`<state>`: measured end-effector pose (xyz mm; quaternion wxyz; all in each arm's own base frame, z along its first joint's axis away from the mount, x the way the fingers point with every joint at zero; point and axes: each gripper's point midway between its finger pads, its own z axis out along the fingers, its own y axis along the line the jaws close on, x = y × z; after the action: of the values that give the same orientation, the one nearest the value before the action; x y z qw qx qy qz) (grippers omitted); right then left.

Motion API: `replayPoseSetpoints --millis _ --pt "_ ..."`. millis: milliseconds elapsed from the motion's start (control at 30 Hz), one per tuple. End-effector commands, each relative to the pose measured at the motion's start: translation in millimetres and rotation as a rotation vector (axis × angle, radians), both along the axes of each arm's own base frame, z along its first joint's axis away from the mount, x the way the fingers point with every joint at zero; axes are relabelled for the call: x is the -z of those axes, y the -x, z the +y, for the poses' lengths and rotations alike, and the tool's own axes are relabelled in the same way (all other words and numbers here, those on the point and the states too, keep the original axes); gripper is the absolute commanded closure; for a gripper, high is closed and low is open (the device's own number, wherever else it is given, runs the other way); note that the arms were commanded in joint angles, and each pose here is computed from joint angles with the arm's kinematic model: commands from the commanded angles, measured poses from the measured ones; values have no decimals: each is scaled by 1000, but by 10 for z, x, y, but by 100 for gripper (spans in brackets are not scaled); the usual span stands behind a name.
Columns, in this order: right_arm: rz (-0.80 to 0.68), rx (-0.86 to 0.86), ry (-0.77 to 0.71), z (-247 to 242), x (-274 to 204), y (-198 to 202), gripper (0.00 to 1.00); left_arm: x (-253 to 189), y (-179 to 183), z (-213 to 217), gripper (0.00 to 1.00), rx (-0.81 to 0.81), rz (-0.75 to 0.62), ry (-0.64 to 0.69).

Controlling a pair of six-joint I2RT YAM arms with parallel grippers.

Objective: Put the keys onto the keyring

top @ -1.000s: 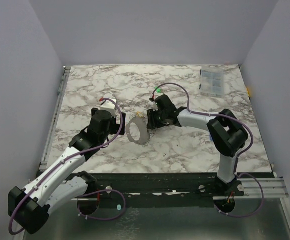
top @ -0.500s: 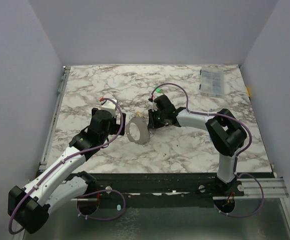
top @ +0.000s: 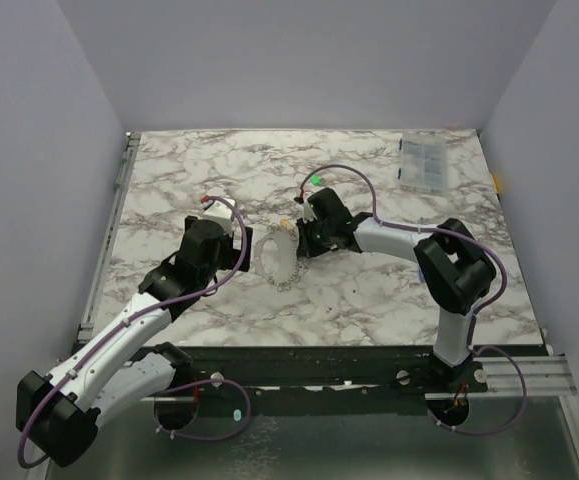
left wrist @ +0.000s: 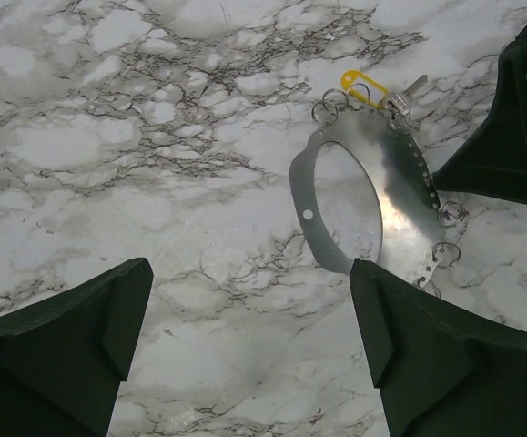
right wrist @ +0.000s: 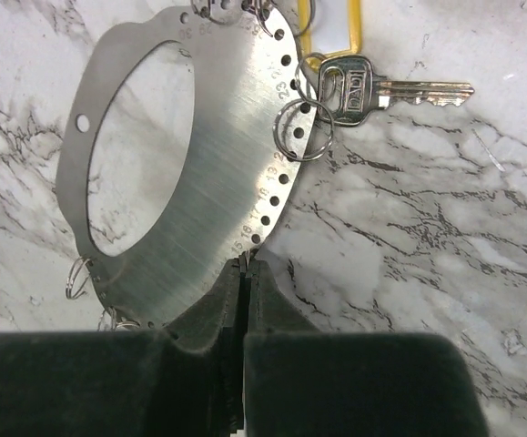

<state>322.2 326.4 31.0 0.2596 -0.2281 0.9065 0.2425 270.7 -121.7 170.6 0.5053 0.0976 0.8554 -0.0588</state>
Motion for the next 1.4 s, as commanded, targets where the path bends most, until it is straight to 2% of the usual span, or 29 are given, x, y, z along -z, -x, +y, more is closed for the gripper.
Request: replayPoseSetpoints --millis 0,267,433,567,767,933,1067,1100,1133,1200,1233,1267,1367 --pt "-67 -68 -1 -35 -326 49 100 -99 2 -82 1 49 -27 35" --pt "-202 -163 -25 -102 -888 174 99 -356 65 -308 2 166 -109 150" --pt "-309 -217 -78 -133 -1339 261 99 -657 228 -505 3 309 -220 264" --pt "-366 -327 -155 -93 -1678 468 99 -821 399 -648 4 444 -293 314" --pt "-367 -453 -217 -115 -1988 833 99 -1043 628 -847 8 635 -374 359" --pt "-352 -546 -239 -179 -2156 1145 99 -1139 845 -1027 15 836 -431 353" --pt "-340 -613 -264 -218 -2272 1404 99 -1144 1122 -1187 17 1061 -477 357" --pt "-332 -630 -269 -229 -2285 1469 100 -1166 1230 -1234 20 1136 -488 378" --pt "-322 -646 -270 -236 -2290 1533 100 -1196 1280 -1262 28 1174 -498 394" --pt "-308 -668 -264 -256 -2303 1635 99 -1265 1278 -1292 54 1187 -504 413" --pt "-305 -678 -259 -266 -2310 1675 99 -1289 1259 -1300 63 1183 -505 414" --pt "-303 -689 -257 -275 -2320 1711 99 -1296 1250 -1310 67 1186 -503 413" --pt "-305 -724 -266 -295 -2352 1818 99 -1295 1292 -1347 67 1238 -498 412"
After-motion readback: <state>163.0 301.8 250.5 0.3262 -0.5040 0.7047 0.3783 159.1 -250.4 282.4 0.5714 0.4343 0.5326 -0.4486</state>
